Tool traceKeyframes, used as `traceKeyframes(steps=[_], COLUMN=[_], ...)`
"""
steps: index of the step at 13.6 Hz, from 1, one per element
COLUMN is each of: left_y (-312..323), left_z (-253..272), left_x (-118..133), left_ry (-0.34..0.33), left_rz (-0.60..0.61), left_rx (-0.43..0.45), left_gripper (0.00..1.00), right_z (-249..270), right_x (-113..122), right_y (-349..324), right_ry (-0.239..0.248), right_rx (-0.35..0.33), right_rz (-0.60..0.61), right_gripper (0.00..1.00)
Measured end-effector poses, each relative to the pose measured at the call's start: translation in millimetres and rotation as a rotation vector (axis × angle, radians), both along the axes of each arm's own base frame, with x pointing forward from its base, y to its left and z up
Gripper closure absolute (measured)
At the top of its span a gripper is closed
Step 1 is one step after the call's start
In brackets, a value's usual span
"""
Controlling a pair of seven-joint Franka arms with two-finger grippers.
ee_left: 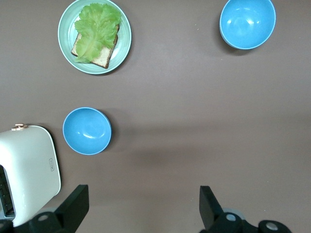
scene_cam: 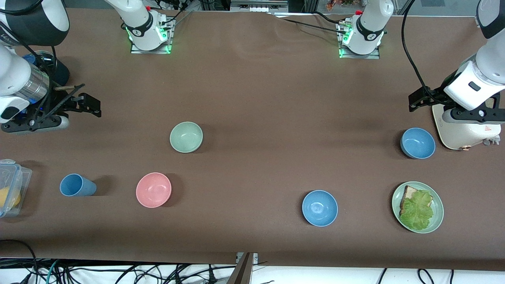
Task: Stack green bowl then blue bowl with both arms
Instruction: 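Move the right gripper over the mint-green bowl and lower to its rim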
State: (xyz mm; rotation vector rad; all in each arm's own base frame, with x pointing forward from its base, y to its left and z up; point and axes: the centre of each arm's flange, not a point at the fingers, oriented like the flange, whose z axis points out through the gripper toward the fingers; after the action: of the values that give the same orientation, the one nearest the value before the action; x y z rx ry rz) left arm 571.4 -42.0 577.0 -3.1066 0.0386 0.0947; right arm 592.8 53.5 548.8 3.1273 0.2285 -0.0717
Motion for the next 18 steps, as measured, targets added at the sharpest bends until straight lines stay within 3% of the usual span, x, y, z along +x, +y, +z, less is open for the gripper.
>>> traceKeyframes(steps=[2,4,7,10,14,18], left_y=[0,0,0,0,-1,-1], left_z=[0,0,0,0,0,1], left_x=[0,0,0,0,0,0], left_ry=[0.000,0.000,0.000,0.000,-0.001,-0.001], left_rz=[0.000,0.000,0.000,0.000,-0.001,-0.002], left_rx=[0.000,0.000,0.000,0.000,0.000,0.000], left_gripper=[0.00,0.00,0.00,0.00,0.00,0.00], right_z=[-6,-28,-48,-60,-118,-208], right_x=[0,2,7,5,4,-21], right_y=[3,12,14,23,59,101], right_ry=[0.018,0.079,0.118,0.147,0.115,0.071], right_rx=[-0.001,-0.007,-0.008,0.073,0.101,0.087], right_rz=[0.007,0.022,0.035,0.025,-0.011,-0.018], right_gripper=[0.00,0.00,0.00,0.00,0.00,0.01])
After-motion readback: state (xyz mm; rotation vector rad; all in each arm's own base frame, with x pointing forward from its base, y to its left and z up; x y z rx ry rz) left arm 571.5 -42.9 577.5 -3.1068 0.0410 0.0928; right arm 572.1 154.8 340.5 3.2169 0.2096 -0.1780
